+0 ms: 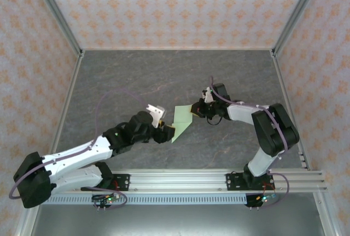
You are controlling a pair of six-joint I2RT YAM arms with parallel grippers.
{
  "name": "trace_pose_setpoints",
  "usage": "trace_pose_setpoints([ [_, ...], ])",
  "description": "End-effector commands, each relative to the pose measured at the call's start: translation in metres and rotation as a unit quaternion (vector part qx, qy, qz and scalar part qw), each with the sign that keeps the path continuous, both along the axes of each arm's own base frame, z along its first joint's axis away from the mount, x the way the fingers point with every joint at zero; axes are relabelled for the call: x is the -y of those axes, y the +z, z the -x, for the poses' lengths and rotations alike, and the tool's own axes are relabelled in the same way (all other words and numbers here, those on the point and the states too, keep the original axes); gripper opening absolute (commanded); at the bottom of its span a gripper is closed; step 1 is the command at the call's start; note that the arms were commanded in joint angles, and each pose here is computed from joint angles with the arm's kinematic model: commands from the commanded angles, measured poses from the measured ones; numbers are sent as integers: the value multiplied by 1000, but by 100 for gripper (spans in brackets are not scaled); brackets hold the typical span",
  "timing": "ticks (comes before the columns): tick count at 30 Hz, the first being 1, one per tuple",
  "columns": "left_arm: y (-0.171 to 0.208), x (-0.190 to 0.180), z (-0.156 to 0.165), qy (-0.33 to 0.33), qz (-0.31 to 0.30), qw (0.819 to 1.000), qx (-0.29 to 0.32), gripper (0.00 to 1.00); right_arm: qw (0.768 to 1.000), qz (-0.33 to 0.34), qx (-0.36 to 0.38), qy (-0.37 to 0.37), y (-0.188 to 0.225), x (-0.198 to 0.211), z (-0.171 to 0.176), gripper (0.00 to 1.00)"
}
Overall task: Fold a paper plane with a square sheet of paper (fold left side to right side)
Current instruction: Fold the wing for the fifth time at the center of the table.
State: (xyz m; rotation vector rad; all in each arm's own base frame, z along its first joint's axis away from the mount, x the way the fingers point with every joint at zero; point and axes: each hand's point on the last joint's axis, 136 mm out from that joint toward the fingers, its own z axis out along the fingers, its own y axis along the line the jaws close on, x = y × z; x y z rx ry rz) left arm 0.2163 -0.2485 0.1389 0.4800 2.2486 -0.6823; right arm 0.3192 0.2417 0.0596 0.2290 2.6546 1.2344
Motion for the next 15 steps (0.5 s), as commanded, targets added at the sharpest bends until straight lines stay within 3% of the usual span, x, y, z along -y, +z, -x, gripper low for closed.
trace_pose_setpoints([
  [1, -32, -13, 3, 20, -97, 995, 1, 64, 1000, 6, -25, -14, -4, -2, -4, 0],
  [8, -48, 4, -8, 4, -244, 970, 20, 62, 999, 17, -48, -14, -13, 0, -1, 0],
  [15, -63, 28, -13, -20, -314, 949, 33, 63, 998, 16, -54, -10, -16, -2, -1, 0],
])
